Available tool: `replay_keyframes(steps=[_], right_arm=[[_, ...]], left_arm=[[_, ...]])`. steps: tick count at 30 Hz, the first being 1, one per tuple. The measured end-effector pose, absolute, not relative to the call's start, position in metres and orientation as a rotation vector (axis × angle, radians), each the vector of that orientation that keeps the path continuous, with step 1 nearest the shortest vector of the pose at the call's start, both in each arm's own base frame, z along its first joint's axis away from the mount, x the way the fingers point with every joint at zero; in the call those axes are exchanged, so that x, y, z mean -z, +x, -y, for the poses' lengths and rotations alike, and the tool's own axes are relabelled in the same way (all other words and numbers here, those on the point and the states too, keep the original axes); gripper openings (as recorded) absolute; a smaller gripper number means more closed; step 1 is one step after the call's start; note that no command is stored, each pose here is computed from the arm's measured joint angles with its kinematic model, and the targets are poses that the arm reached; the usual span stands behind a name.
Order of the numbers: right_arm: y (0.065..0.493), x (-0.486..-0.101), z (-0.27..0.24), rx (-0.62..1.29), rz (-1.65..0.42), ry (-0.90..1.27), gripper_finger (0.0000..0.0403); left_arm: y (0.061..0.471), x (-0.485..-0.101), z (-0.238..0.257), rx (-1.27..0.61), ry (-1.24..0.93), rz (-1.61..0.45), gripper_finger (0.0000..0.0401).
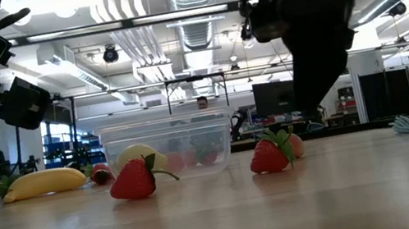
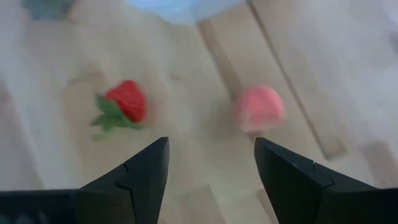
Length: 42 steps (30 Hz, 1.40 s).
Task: Pick and placing Produce into tupperware
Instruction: Put the peach into the transparent bin
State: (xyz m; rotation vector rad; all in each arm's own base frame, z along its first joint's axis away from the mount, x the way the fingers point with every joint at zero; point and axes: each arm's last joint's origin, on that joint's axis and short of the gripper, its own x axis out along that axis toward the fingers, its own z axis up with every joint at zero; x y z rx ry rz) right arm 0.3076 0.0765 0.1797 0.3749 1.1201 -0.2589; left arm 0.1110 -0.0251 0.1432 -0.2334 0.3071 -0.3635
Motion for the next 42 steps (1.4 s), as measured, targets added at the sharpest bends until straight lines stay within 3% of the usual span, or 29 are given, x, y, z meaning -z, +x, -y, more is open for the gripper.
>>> replay_keyframes(steps=[9,18,42], right_arm=[[0.318,-0.183,-0.056,0.153,-1.091,0.299,0.0228],[0.318,-0.183,-0.052,0.070,-1.089,0.027,0.0228],[0.316,-0.177,-0.052,0.077,-1.101,0.050,0.0228]], left_arm=[[0.111,-0.143,0.025,0.363,-0.233,-0.307,0.0249],[0.111,-0.143,0.025,0.364,-0.233,-0.307,0.0249],[0.111,-0.143,0.025,0.363,-0.233,-0.307,0.0249]])
